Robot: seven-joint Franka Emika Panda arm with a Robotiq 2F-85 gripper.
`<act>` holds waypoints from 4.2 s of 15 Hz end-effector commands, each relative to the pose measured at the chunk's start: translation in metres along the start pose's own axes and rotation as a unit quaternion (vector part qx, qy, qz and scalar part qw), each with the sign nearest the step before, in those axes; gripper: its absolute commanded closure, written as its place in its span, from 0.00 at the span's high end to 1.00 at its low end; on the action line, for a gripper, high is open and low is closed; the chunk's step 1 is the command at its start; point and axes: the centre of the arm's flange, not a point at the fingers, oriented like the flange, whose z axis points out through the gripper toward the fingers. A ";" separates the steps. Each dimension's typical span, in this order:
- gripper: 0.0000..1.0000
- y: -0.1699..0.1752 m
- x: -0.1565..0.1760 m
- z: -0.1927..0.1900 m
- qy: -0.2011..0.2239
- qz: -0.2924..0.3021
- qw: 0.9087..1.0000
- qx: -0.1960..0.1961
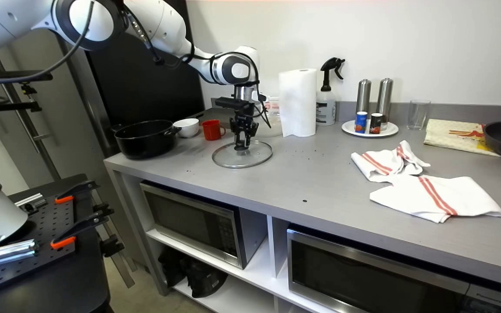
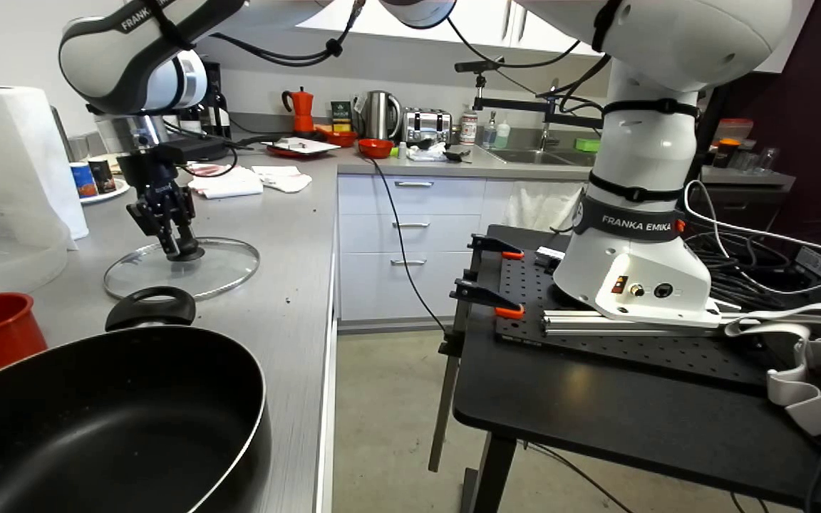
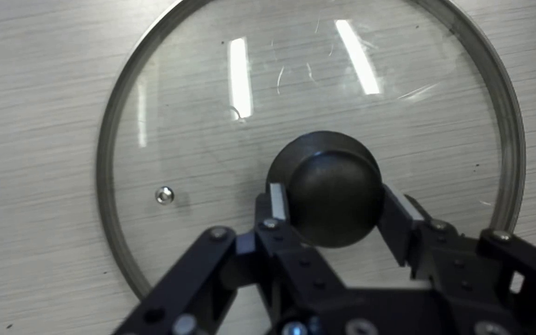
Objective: Place the lid on the pot
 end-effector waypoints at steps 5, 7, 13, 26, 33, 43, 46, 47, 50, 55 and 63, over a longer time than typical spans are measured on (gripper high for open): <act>0.25 -0.010 -0.021 -0.065 0.019 -0.005 1.000 -0.020; 0.25 -0.016 -0.031 -0.093 0.028 -0.008 0.999 -0.030; 0.25 -0.062 -0.077 -0.180 0.049 -0.025 0.997 -0.047; 0.25 -0.235 -0.211 -0.199 0.009 -0.116 0.987 -0.109; 0.25 -0.315 -0.231 -0.144 -0.013 -0.147 0.981 -0.123; 0.25 -0.401 -0.217 -0.108 0.018 -0.181 0.976 -0.122; 0.25 -0.414 -0.207 -0.102 0.023 -0.193 0.974 -0.116; 0.25 -0.418 -0.203 -0.101 0.025 -0.196 0.974 -0.113; 0.25 -0.429 -0.191 -0.099 0.030 -0.202 0.973 -0.106; 0.25 -0.439 -0.173 -0.094 0.032 -0.208 0.974 -0.086; 0.25 -0.448 -0.161 -0.079 0.034 -0.207 0.976 -0.060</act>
